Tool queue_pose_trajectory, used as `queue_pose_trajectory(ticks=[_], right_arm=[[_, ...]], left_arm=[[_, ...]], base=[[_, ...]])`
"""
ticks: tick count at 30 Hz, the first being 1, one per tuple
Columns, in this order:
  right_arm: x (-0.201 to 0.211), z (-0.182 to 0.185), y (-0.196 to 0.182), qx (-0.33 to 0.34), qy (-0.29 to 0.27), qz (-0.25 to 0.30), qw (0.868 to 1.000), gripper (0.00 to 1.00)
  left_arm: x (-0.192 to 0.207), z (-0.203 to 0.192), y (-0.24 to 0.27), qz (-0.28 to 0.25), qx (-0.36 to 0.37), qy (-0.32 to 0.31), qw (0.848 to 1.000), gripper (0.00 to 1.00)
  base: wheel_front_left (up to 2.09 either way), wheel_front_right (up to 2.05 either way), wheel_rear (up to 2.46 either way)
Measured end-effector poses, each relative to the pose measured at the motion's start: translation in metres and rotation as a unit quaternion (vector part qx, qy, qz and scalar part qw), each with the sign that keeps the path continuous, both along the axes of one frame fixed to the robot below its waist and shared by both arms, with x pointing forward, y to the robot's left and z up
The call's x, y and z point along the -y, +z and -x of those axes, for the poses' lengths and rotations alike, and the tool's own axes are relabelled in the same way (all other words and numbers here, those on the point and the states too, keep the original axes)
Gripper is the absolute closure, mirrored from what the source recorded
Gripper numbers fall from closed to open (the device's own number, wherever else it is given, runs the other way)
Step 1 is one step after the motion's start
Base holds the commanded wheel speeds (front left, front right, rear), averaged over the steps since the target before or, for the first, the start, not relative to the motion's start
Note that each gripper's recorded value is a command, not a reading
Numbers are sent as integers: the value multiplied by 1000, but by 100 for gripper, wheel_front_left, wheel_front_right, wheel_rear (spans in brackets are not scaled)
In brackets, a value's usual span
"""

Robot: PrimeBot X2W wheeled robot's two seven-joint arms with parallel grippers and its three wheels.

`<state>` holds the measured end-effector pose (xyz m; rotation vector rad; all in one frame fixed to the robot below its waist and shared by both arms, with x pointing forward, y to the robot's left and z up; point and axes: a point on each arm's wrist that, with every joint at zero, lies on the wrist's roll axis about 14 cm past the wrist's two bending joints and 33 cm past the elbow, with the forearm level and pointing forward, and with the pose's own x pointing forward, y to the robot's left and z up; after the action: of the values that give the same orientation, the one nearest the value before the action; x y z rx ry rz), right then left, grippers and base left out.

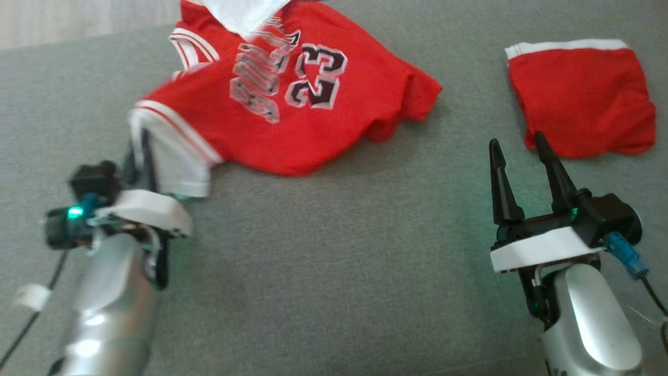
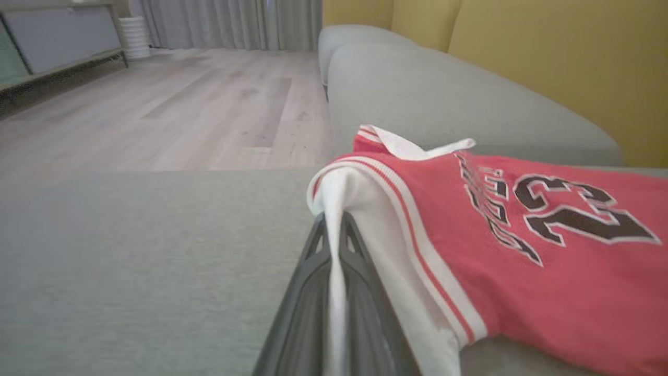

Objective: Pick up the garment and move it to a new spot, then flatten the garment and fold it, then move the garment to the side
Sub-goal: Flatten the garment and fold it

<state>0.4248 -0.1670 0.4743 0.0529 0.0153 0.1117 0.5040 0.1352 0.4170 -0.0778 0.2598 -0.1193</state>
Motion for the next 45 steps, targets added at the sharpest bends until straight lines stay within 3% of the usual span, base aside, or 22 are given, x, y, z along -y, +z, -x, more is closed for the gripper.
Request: queue_pose_trajectory(ticks=[9,13,14,15,16,17,28,38,45], right_arm=[[-17,-2,0,-1,24,0,1000,0],[-20,-2,-1,-2,29,3,1000,0],[-21,-2,-2,-3,31,4,1000,0],[-22,-2,-2,-4,32,5,999,0],[-23,-2,-3,-5,34,6,999,0],[-24,-2,-3,-5,35,6,999,0],[-39,-4,9,11,54,3,998,0],[-59,5,0,-3,79,-11,997,0],[-79,-19,-1,-7,105,8,994,0]], left_arm=[[-93,12,35,-15,57,132,990,100],[-108,26,30,-19,52,151,987,100],[-106,29,27,-18,48,147,988,83],[-104,32,24,-18,44,141,989,83],[-102,35,22,-19,41,136,990,5],[-99,37,21,-19,39,133,990,0],[-39,52,85,16,153,44,987,0],[-23,98,81,30,151,29,988,0],[-29,109,81,34,149,41,987,0]], base=[[0,0,0],[0,0,0],[0,0,0],[0,0,0],[0,0,0],[0,0,0],[0,0,0],[0,0,0],[0,0,0]])
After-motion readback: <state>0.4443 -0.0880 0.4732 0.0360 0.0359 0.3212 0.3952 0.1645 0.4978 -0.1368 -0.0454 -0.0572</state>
